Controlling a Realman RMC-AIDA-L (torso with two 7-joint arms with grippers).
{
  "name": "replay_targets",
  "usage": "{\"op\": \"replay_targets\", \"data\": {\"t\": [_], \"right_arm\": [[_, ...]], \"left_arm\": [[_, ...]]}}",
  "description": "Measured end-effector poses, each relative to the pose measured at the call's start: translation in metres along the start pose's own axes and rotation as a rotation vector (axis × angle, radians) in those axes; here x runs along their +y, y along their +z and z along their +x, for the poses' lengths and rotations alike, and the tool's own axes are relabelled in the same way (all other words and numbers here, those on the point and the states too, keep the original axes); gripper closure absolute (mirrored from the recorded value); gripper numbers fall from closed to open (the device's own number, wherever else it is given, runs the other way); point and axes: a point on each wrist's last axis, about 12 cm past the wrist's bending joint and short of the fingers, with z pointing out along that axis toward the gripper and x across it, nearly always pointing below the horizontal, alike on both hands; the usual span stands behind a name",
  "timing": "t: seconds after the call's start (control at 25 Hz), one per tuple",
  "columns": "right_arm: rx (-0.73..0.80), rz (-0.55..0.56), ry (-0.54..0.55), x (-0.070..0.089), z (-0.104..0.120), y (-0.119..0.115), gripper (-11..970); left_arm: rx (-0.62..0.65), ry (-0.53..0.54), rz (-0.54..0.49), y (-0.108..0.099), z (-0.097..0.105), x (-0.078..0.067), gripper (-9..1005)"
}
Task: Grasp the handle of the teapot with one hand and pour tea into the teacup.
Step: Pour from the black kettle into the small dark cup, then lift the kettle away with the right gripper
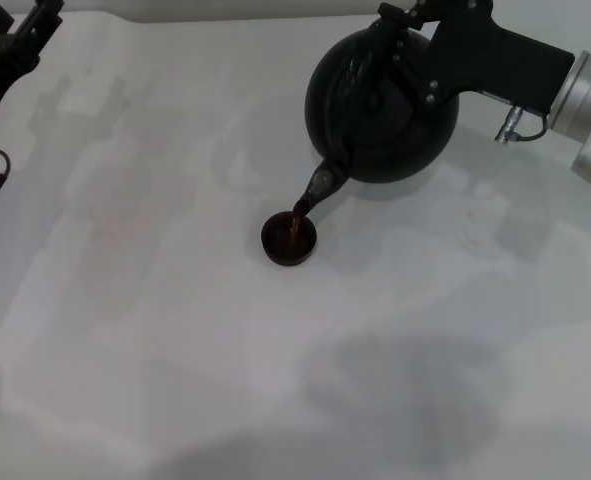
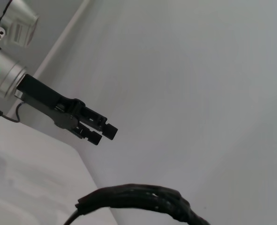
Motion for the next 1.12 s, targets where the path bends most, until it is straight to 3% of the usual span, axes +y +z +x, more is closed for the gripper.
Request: {"op": "replay_targets", "data": {"t": [1.12], "right_arm": [[-0.040, 0.026, -0.011, -0.0064, -0.0052, -0.0003, 848]], "left_arm": [[0.001, 0.000, 0.003, 0.0006, -0.0005, -0.0002, 136]]}}
